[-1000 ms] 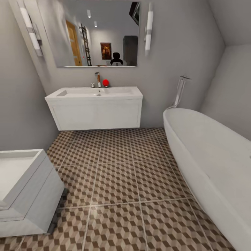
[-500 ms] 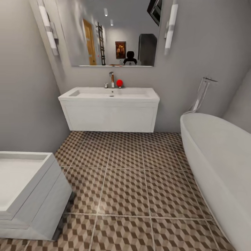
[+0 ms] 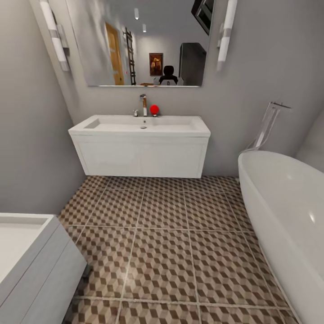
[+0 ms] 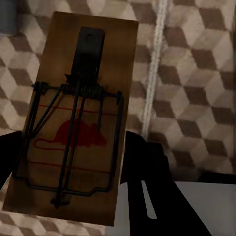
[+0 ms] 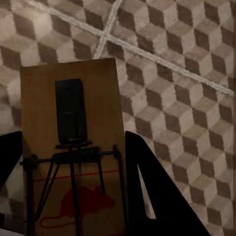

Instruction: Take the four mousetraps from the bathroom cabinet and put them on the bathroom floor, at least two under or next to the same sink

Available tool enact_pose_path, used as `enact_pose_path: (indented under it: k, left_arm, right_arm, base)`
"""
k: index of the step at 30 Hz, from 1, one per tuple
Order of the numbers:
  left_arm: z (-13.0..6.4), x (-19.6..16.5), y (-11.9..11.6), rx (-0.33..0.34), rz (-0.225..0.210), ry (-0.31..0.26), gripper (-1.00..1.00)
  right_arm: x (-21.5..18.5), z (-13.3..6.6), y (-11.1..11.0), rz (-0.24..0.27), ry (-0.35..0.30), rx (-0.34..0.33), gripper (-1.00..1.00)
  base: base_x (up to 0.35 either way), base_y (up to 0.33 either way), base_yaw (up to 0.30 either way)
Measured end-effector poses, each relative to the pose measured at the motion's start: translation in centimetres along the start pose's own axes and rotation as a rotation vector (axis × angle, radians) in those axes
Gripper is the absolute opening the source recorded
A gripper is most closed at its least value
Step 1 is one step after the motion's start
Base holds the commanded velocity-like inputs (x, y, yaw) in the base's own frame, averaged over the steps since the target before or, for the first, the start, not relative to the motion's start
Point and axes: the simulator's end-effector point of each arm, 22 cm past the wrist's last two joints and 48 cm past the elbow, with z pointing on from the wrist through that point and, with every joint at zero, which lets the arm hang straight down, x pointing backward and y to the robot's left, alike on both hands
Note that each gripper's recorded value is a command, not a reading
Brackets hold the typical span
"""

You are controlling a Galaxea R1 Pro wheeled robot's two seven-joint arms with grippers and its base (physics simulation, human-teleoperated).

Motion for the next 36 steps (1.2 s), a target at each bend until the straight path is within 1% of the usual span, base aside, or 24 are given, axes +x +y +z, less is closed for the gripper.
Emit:
enact_pose_path:
  k: [31,36]
  left_arm:
    - [0.02,-0.05,0.41,-0.006,-0.001,-0.001,-1.00]
    - [0.01,-0.04,0.32,-0.005,-0.001,-0.001,-1.00]
  right_arm:
    - [0.27,-0.05,-0.07,0.003,0.005,0.002,-1.00]
    - [0.45,-0.05,-0.44,-0.002,0.008,0.005,-1.00]
  base:
    - [0.337,0.000,0.000]
    - [0.336,0.000,0.000]
